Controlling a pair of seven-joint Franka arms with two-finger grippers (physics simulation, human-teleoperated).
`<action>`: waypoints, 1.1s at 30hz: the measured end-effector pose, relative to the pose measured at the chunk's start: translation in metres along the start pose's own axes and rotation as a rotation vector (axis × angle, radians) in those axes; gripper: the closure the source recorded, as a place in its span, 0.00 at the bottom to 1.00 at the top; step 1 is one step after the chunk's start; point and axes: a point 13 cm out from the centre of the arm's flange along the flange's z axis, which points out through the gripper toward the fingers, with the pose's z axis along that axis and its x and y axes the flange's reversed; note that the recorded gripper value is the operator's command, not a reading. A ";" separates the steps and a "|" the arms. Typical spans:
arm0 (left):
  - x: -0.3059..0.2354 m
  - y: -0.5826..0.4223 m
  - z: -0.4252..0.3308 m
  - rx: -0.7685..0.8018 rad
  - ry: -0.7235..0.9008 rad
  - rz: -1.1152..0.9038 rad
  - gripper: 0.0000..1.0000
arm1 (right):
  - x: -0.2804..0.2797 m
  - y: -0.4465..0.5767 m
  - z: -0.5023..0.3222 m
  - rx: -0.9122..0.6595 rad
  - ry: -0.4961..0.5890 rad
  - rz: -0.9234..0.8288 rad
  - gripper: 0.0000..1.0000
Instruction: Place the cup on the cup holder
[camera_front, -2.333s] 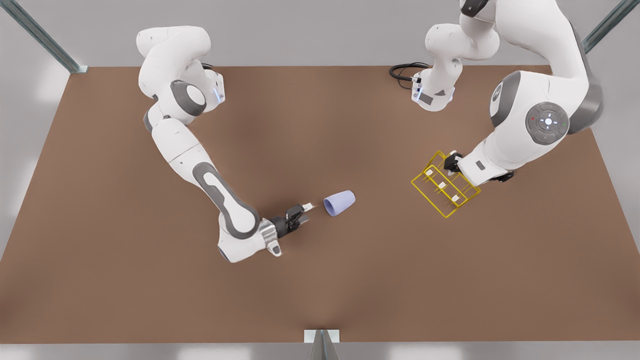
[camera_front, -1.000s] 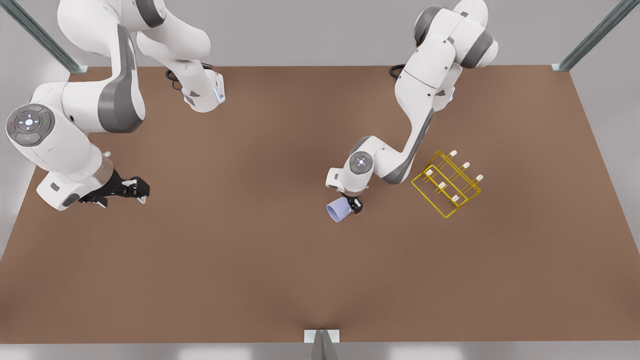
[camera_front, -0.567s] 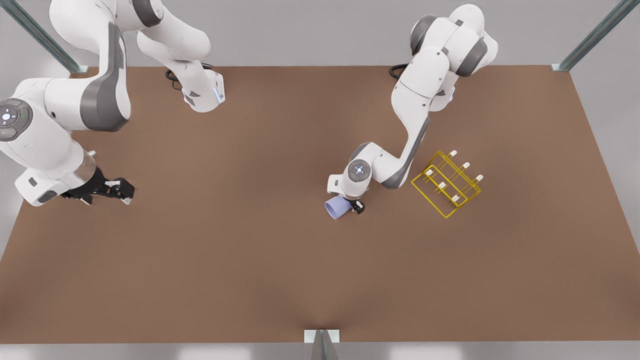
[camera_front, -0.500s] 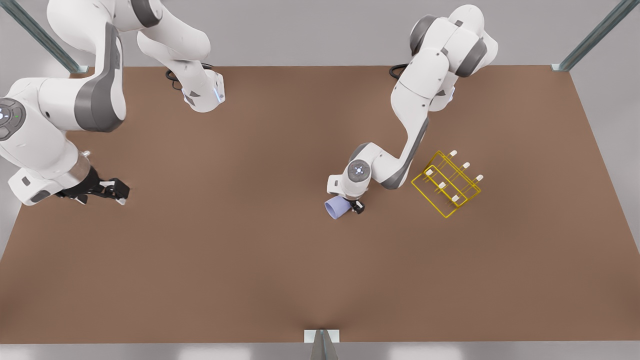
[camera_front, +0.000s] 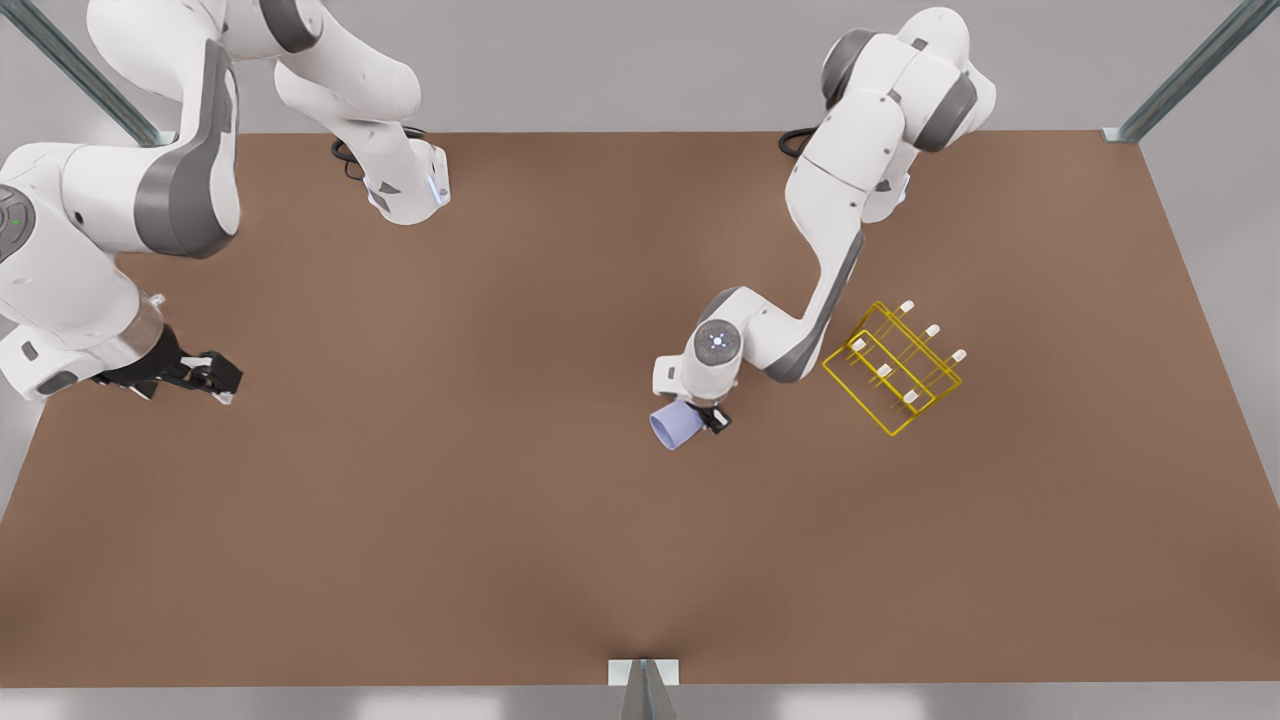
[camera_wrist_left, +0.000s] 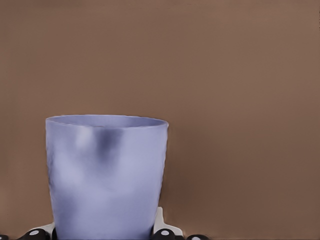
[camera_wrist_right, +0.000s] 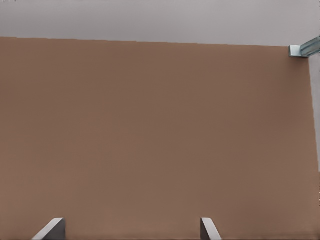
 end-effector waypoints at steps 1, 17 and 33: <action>-0.008 0.013 -0.022 -0.044 0.018 0.041 0.27 | 0.000 -0.003 0.000 0.001 0.001 0.006 0.00; 0.203 0.123 -0.244 -0.880 1.520 0.534 0.27 | 0.000 -0.040 0.000 0.012 -0.001 0.077 0.00; 0.266 0.100 -0.198 -0.535 1.704 0.602 0.26 | -0.022 -0.066 -0.003 0.009 -0.089 0.123 0.00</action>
